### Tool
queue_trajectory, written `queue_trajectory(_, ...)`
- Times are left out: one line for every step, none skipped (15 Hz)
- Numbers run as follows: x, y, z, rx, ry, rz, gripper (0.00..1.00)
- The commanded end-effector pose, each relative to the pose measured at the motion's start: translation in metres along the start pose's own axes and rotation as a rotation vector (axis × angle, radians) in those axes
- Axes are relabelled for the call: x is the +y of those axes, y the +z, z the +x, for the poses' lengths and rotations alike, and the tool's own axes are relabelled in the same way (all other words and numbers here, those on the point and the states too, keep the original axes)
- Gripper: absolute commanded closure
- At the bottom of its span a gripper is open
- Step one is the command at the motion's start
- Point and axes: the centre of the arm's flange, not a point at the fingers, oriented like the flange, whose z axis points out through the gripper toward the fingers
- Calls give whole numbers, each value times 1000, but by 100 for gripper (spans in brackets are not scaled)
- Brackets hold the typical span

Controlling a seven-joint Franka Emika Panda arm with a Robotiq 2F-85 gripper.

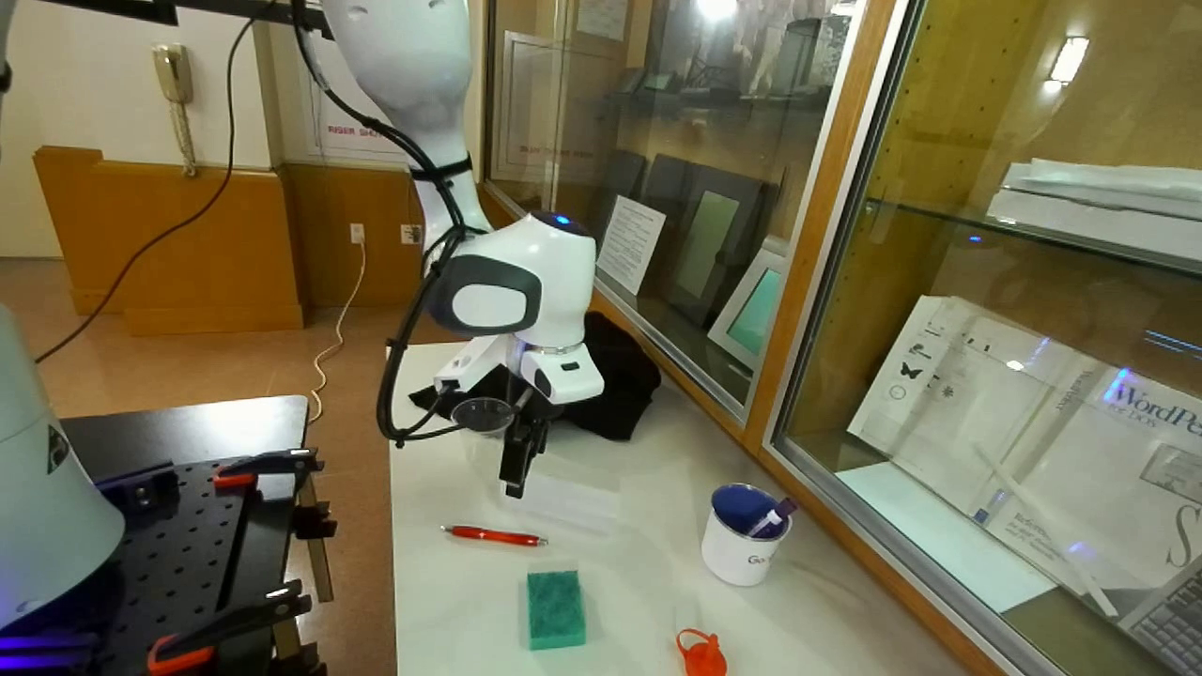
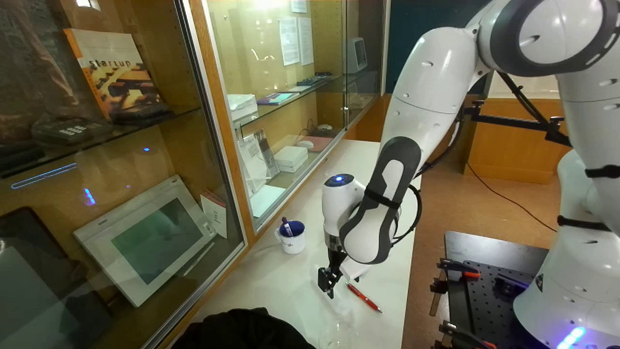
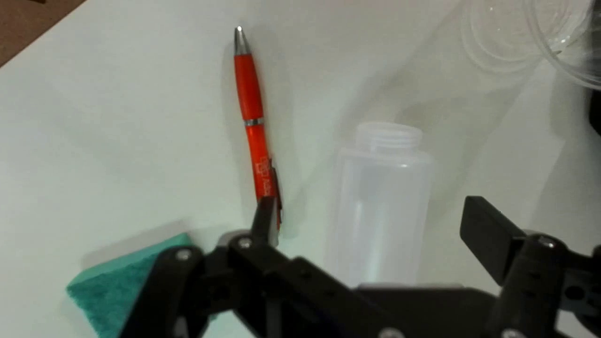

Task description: Straighten the white bottle

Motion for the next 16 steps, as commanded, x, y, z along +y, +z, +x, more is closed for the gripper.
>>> queue_trajectory(-10,25,9,4,32,36,0)
queue_trajectory(-11,29,10,8,35,46,0)
queue_trajectory(-13,33,11,11,38,55,0)
queue_trajectory(-14,36,12,13,43,61,0)
queue_trajectory(-15,39,12,13,47,64,0)
queue_trajectory(-16,42,13,11,44,67,24)
queue_trajectory(-17,44,13,10,42,67,26)
queue_trajectory(-18,45,13,9,40,67,34)
queue_trajectory(-18,46,13,8,39,68,41)
queue_trajectory(-19,46,14,7,39,68,48)
queue_trajectory(-19,45,14,6,38,70,57)
queue_trajectory(-19,43,13,5,38,71,64)
queue_trajectory(-20,41,14,6,39,74,70)
queue_trajectory(-19,37,13,2,39,76,71)
queue_trajectory(-19,34,13,1,39,75,76)
queue_trajectory(-18,28,12,-3,42,73,80)
